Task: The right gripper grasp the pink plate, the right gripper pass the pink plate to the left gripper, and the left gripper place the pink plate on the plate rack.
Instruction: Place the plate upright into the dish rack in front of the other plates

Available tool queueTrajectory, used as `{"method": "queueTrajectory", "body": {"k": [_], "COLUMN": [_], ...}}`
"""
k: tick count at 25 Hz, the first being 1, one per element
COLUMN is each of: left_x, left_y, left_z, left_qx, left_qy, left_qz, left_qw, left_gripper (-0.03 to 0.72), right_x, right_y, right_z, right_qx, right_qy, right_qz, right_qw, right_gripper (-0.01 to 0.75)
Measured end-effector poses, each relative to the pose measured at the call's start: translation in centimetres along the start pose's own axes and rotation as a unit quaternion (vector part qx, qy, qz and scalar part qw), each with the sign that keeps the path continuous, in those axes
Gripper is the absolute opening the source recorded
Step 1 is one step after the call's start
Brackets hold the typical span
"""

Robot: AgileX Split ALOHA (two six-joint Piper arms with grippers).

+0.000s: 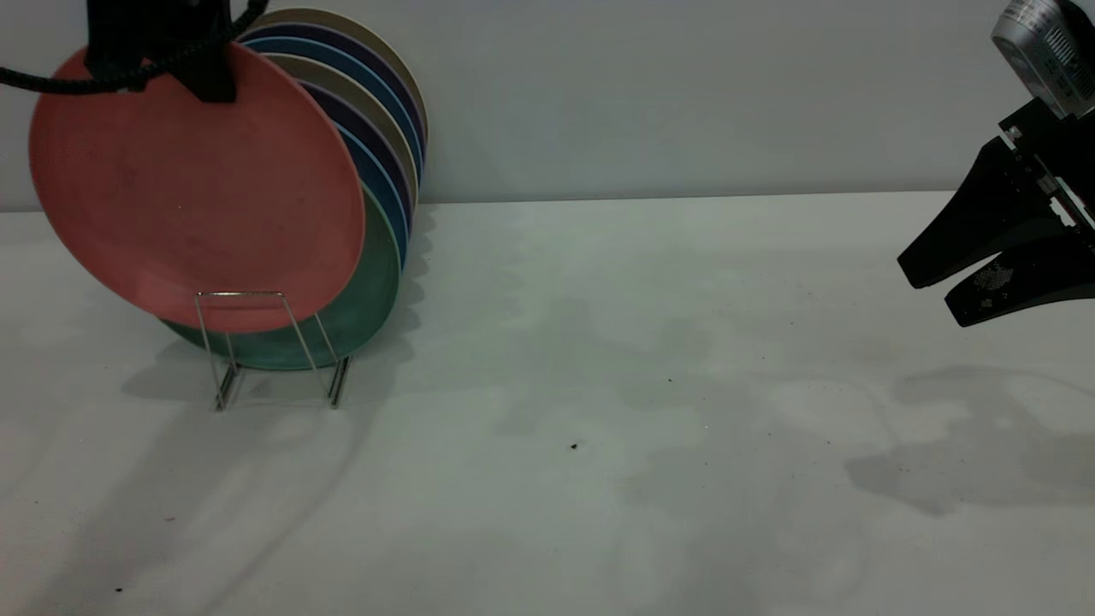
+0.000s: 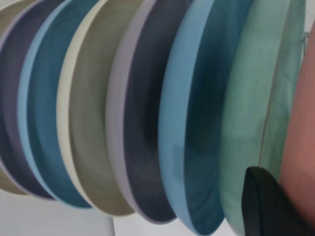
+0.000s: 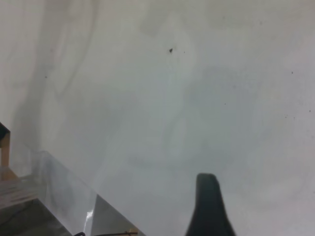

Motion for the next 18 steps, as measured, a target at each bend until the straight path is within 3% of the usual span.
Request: {"method": "queueTrajectory", "body": {"k": [11, 15, 18], "left_x": [0.0, 0.2, 0.3], "left_y": [-1.1, -1.1, -1.1], "left_z": [-0.6, -1.1, -1.3], "left_qx": [0.022, 0.043, 0.051], "left_qy": [-0.001, 0.003, 0.005], "left_qz": [0.006, 0.013, 0.016], "left_qw": [1.0, 0.999, 0.999], "left_gripper": [0.115, 0.218, 0.34], "right_x": [0.0, 0.0, 0.0], "right_y": [0.0, 0.0, 0.0], "right_z": [-0.1, -0.1, -0.1], "right_qx": [0.002, 0.003, 0.003], "right_qy": [-0.003, -0.004, -0.003], "right_qz": [0.0, 0.0, 0.0], "right_qw": [1.0, 1.0, 1.0], "right_gripper": [0.568, 0.568, 0.568]}}
Point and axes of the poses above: a point on each arm's last joint axis where the gripper is mounted, y pointing back along that axis away from the gripper, z along the wrist's bending axis when the last joint is at zero, x = y × z, the point moved 4 cm from there along -y, pointing out along that axis toward the gripper, and after that the axes turned 1 degree about y, right-handed, at the moved point
